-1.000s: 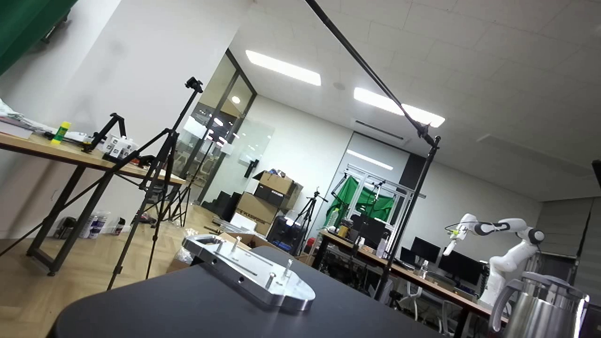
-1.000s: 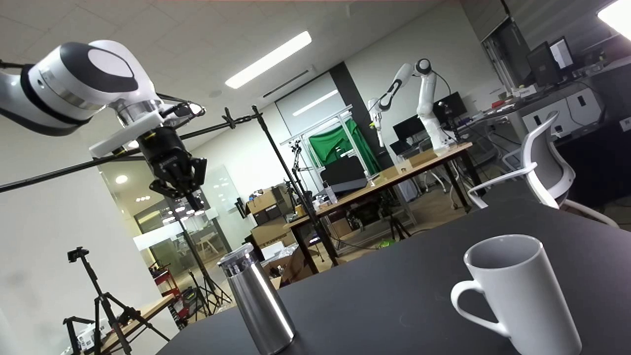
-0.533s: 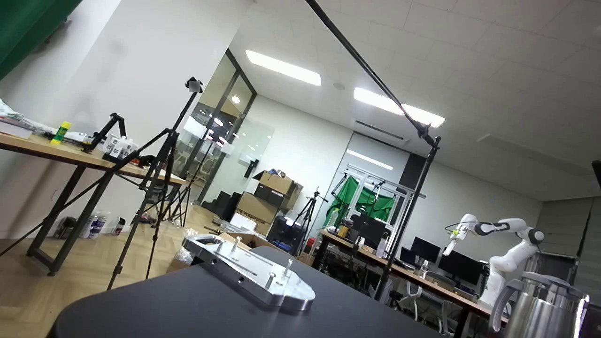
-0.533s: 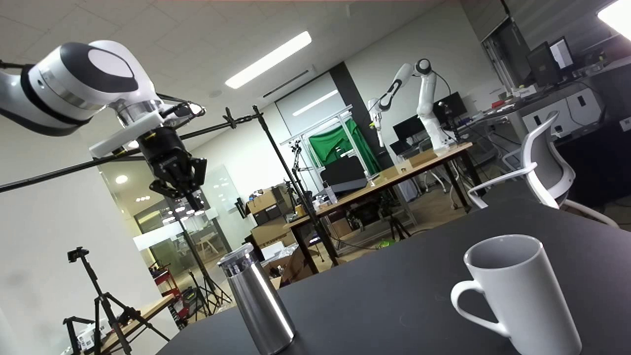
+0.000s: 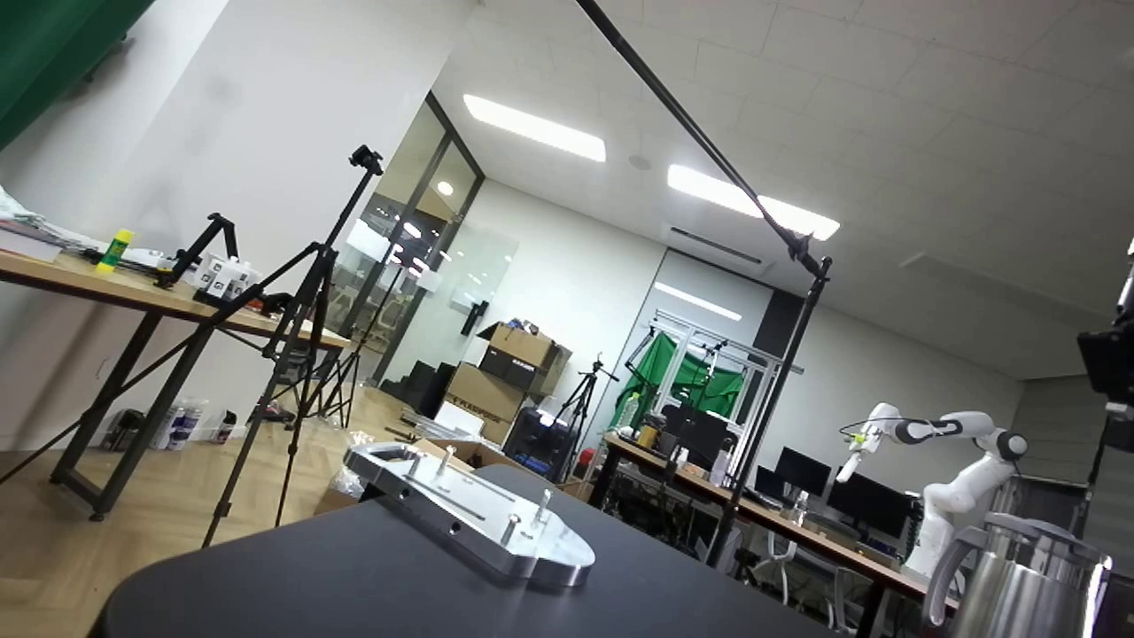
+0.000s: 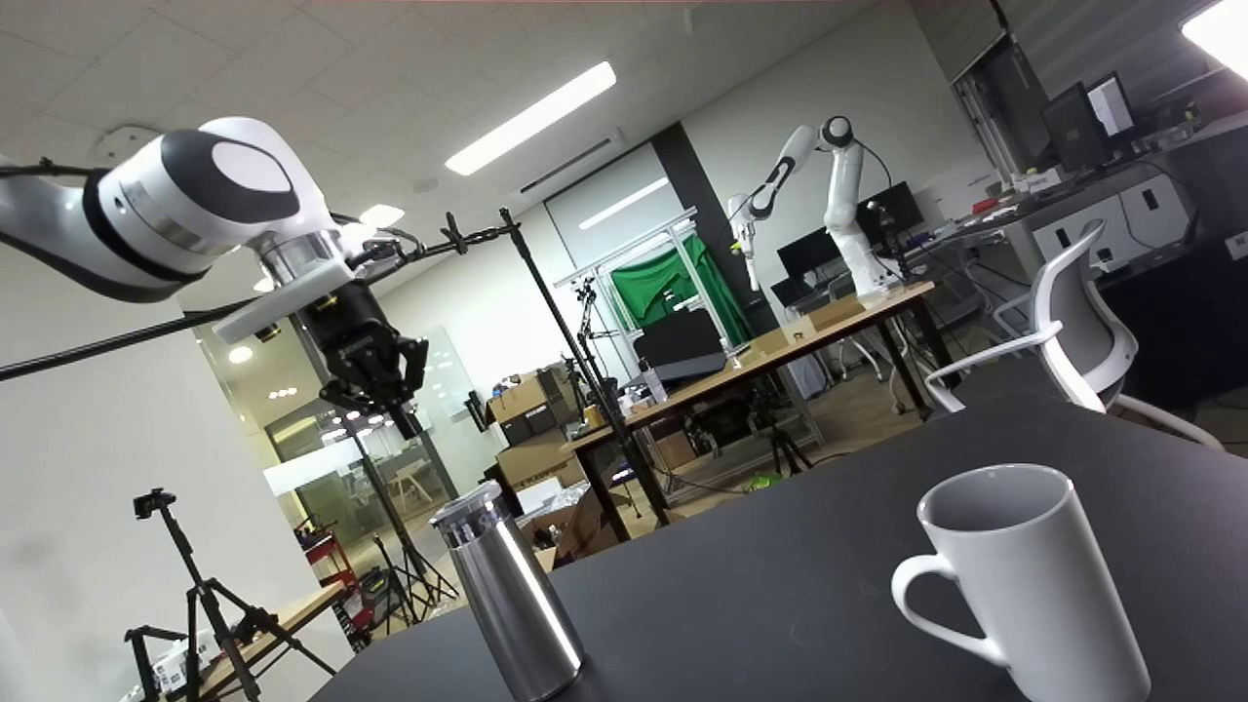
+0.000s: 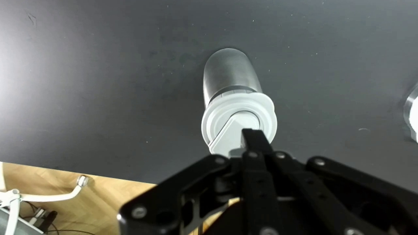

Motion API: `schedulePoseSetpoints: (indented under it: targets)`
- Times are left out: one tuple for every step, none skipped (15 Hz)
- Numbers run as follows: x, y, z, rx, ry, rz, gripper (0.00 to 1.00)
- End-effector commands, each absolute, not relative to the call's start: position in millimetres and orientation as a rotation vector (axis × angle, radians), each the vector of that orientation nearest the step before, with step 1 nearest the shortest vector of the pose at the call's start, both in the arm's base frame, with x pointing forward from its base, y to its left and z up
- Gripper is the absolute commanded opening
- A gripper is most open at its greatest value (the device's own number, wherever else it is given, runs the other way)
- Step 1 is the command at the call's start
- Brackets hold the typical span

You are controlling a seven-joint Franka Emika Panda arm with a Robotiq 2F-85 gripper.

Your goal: Press down on the top of the flask

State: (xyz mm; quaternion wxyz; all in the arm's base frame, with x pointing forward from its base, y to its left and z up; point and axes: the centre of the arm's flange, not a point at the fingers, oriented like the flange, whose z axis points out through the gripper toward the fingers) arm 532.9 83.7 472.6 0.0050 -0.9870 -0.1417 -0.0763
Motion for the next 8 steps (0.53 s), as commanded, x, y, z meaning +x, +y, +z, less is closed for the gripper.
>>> schedulePoseSetpoints:
  targets:
    - [544.2, 93.6, 457.1, -3.079, -0.46, -0.277, 0.0]
    - [545.9, 95.5, 451.8, -3.079, -0.47, -0.28, 0.0]
    - [547.7, 97.0, 446.0, -3.081, -0.473, -0.284, 0.0]
    - [549.6, 98.0, 440.8, -3.082, -0.475, -0.284, 0.0]
    - [551.4, 98.6, 435.8, -3.082, -0.48, -0.291, 0.0]
    - [552.3, 99.0, 431.4, -3.079, -0.477, -0.29, 0.0]
    - [552.9, 99.4, 426.3, -3.079, -0.478, -0.285, 0.0]
    - [553.1, 99.4, 420.6, -3.08, -0.482, -0.277, 0.0]
